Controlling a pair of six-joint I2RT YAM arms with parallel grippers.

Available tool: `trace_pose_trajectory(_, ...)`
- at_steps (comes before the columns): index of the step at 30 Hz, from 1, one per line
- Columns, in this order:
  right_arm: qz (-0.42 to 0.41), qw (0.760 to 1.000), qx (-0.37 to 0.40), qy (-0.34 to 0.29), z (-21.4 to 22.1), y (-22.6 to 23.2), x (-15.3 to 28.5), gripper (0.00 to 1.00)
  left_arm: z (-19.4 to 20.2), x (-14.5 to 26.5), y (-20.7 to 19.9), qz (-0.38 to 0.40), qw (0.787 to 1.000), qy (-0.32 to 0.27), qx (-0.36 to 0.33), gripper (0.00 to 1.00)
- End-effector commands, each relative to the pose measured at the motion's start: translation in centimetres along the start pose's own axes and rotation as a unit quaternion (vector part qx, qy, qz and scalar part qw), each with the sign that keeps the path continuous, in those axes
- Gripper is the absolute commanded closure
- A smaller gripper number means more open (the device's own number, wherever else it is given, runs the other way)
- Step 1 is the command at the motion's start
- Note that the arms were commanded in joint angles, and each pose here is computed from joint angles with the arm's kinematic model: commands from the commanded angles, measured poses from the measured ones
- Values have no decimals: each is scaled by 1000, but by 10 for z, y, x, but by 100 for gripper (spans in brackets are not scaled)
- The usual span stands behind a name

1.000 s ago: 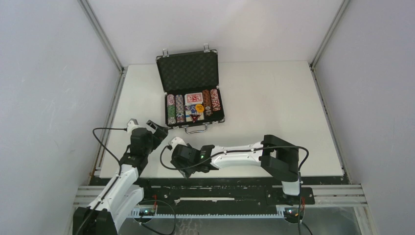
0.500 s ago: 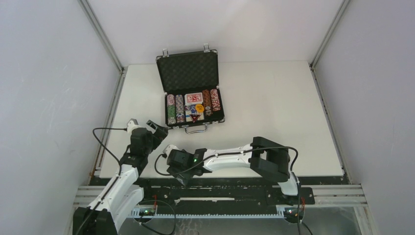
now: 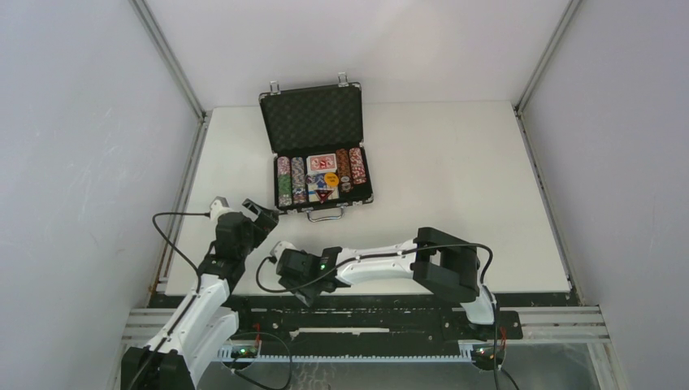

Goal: Pack up texas hold em set

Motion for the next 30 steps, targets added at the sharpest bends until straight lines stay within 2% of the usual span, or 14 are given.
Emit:
trace_pose_trajectory(1,6,1000,14,-2,-5,5,2,38,-1,-1,5,2,1000,-6,2,1)
trace_pose_trajectory(30,25,1000,12,3,-3,1,0,52,0,-1,4,6,1000,-4,3,1)
Point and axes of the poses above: each gripper's point midway between its finger pads, its own x axis back along the fingers, its own y axis along the line the jaws close on, z = x × y, the point moved 2 cm from there along x, back along the fingers, and after that the axes turned 15 degrees about x, right-handed, at the moved point
